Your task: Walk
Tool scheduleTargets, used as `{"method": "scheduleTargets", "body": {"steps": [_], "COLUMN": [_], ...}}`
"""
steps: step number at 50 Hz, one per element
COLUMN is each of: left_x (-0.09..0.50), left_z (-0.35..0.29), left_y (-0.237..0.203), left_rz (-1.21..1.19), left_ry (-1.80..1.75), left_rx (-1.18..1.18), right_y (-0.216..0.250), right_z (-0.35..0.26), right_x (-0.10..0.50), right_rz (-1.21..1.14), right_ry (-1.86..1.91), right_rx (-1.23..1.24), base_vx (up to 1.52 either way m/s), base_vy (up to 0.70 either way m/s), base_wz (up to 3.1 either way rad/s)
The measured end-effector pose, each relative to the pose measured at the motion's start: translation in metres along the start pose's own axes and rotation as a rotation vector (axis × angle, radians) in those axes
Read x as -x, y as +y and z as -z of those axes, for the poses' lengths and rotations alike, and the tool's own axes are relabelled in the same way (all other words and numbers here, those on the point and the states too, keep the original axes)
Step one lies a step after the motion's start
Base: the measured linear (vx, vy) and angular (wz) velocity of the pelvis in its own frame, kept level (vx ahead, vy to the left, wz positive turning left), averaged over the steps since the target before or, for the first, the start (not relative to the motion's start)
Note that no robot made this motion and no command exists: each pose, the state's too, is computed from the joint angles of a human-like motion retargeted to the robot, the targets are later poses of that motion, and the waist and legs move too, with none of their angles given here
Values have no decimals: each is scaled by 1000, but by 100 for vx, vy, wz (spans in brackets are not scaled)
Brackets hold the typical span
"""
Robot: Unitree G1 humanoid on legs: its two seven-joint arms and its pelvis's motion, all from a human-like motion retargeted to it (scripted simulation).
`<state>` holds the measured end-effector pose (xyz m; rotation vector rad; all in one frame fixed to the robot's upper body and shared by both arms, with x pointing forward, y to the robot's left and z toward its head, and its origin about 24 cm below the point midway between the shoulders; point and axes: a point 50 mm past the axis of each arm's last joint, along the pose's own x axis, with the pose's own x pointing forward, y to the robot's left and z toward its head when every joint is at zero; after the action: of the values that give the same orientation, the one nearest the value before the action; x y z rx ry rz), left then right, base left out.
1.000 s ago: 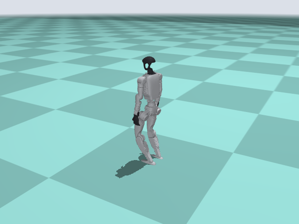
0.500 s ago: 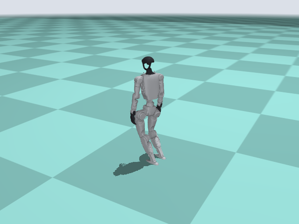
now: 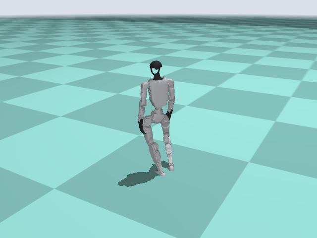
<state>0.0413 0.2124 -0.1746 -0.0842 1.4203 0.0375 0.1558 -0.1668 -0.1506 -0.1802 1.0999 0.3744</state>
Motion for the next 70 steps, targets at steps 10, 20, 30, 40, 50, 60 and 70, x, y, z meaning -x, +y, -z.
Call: {"method": "scheduleTargets", "body": {"steps": [10,20,30,40,50,60,70], "left_x": [-1,3,5,4,4,6,6], "left_z": [-34,-60,-69,-66,-67,-72,-77], "left_y": [-3,4,7,4,5,10,12], "left_rz": [7,-34,-58,-55,-68,-100,-118], "left_ry": [-109,-202,-236,-223,-224,-252,-272], "left_rx": [-22,-63,-84,-107,-117,-84,-37], "right_y": [9,6,0,-9,-18,-26,-31], "right_z": [9,37,55,57,53,57,63], "right_x": [0,5,10,12,14,17,21], "right_rz": [-13,35,99,153,192,245,290], "right_ry": [-13,58,110,105,79,75,86], "right_rx": [-80,-166,-243,-277,-301,-356,-411], "base_vx": [2,0,-1,-1,-1,-1,0], "base_vy": [-7,-10,-11,-9,-7,-4,0], "base_wz": [-46,-40,-28,-13,0,3,0]}}
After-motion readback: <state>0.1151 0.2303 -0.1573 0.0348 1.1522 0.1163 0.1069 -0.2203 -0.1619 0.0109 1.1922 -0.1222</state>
